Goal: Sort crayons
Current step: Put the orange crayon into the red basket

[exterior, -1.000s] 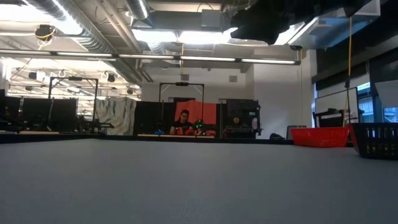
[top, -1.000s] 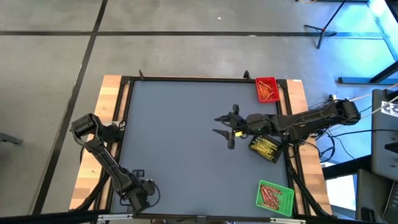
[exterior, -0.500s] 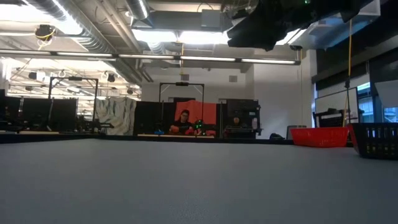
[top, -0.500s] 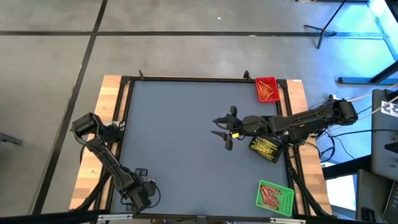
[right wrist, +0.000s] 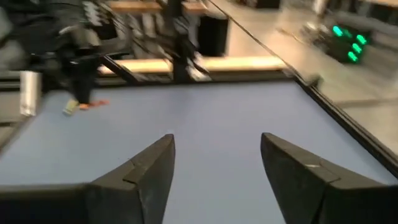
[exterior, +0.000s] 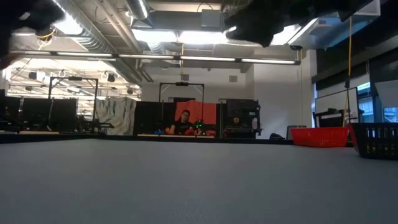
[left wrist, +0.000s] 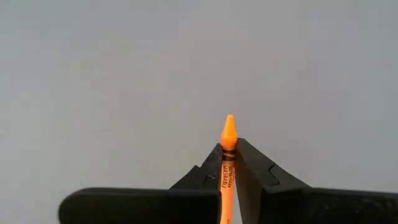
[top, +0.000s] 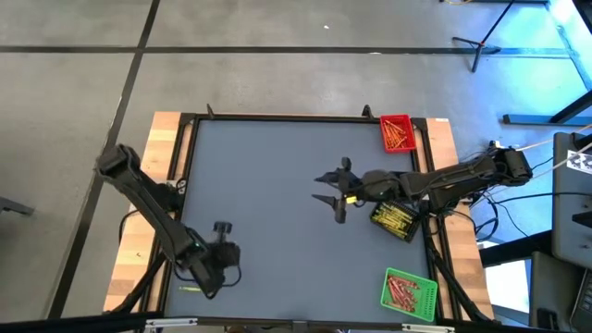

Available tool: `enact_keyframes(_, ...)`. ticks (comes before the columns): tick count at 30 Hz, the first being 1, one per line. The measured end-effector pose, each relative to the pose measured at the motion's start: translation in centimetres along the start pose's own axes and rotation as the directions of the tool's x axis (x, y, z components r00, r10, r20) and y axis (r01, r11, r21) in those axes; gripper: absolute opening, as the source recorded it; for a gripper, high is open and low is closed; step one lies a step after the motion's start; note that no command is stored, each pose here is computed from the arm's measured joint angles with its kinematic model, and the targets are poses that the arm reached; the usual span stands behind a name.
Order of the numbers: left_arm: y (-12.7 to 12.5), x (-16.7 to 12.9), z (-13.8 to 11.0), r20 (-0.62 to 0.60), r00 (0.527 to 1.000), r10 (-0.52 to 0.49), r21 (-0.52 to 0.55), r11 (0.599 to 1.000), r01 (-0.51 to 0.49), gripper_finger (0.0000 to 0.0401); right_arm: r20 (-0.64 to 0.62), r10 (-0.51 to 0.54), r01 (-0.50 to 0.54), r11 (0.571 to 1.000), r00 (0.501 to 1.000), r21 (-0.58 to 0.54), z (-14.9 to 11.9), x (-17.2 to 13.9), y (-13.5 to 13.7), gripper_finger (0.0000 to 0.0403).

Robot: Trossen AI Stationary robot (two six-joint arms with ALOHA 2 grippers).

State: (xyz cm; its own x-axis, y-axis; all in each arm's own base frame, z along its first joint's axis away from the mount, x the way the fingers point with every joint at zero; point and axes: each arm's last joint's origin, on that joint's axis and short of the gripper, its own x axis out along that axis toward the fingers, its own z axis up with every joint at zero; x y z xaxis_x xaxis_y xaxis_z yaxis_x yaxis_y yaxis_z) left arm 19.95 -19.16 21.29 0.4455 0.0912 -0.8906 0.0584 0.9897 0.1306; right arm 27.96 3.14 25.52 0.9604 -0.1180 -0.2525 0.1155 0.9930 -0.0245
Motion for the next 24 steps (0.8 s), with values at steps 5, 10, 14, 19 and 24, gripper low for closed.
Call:
enact_keyframes(5, 2.0, -3.4, 1.2, 0.308, 0.933, 0.187, -0.032, 0.982, -0.186, 0.0009, 0.12, 0.135, -0.133, 0.991, 0.984, -0.026, 0.5, 1.1, 0.7, 0.0277)
enact_keyframes(10, 3.2, -5.5, 2.0, 0.48, 0.808, 0.342, -0.123, 0.938, -0.324, 0.0009, 0.164, 0.224, -0.217, 0.974, 0.961, -0.064, -0.9, 3.5, 1.5, 0.0303)
enact_keyframes(14, 3.4, -5.8, 3.0, 0.533, 0.76, 0.371, -0.132, 0.924, -0.359, 0.0009, 0.199, 0.271, -0.261, 0.962, 0.942, -0.075, -2.5, 5.4, 2.1, 0.0302)
enact_keyframes(19, 3.8, -4.4, 4.3, 0.604, 0.713, 0.355, -0.118, 0.925, -0.361, 0.0009, 0.193, 0.272, -0.262, 0.962, 0.943, -0.077, -3.0, 7.8, 2.7, 0.029)
enact_keyframes(24, 4.9, -2.1, 5.0, 0.708, 0.667, 0.231, -0.066, 0.962, -0.264, 0.0009, 0.205, 0.314, -0.284, 0.945, 0.927, -0.162, -2.5, 9.4, 4.6, 0.0281)
